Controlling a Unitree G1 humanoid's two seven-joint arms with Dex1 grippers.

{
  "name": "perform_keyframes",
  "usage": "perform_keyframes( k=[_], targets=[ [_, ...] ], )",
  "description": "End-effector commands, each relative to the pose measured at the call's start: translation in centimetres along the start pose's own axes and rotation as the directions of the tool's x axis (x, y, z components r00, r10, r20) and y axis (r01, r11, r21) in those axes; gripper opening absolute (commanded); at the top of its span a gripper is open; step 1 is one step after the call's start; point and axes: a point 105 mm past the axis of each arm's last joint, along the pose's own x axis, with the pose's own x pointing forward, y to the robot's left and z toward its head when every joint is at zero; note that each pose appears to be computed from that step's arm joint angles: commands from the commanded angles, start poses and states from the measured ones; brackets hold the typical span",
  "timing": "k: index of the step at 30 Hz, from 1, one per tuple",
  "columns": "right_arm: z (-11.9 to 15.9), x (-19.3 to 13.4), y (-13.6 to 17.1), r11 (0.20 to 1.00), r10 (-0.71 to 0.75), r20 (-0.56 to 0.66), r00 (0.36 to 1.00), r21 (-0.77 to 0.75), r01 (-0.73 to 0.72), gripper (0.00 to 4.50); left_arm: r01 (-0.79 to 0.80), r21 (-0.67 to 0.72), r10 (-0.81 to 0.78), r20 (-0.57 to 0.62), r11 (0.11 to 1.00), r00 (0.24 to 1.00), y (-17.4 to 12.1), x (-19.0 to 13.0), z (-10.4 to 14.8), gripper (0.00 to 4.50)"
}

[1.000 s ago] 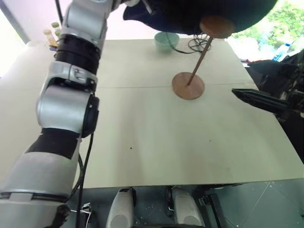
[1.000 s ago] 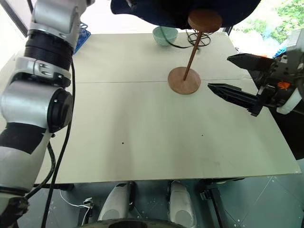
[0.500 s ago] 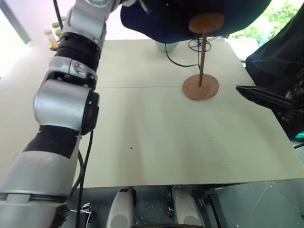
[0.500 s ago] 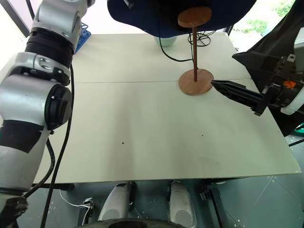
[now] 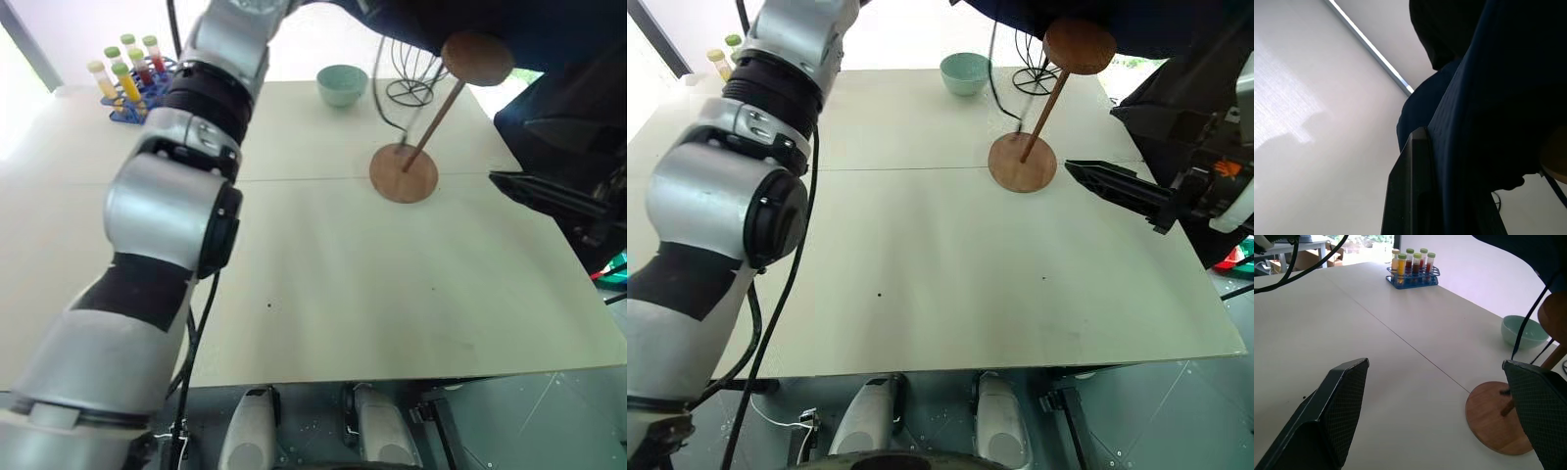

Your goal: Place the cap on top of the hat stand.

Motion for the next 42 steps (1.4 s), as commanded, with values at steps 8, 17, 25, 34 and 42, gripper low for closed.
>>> perform_keyframes(
  k=[8,17,25,34,42],
  targets=[
    [1.4,-1.5,-1.8,0.99,-0.131,0.01,0.991,-0.049,0.131,4.5,-0.155,0.155,0.141,0.095,0.976,0.985,2.0,-0.7,1.4,0.04],
    [0.7,-3.7,-3.9,0.973,-0.23,-0.027,0.973,0.006,0.23,4.5,-0.162,0.047,0.158,0.083,0.986,0.984,0.3,0.6,1.1,0.04],
    [0.5,-4.4,-3.3,0.968,-0.249,-0.036,0.968,0.011,0.25,4.5,-0.127,-0.039,0.131,0.121,0.991,0.984,-2.6,1.8,1.5,0.04],
    [0.1,-5.0,-3.0,0.958,-0.284,-0.028,0.959,0.024,0.284,4.5,-0.13,-0.049,0.138,0.262,0.99,0.955,-2.9,1.4,3.6,0.04],
    [0.1,-5.5,-2.8,0.952,-0.304,-0.035,0.952,0.023,0.305,4.5,-0.026,0.178,-0.05,0.414,0.984,0.909,-4.6,-2.9,2.7,0.04]
  ],
)
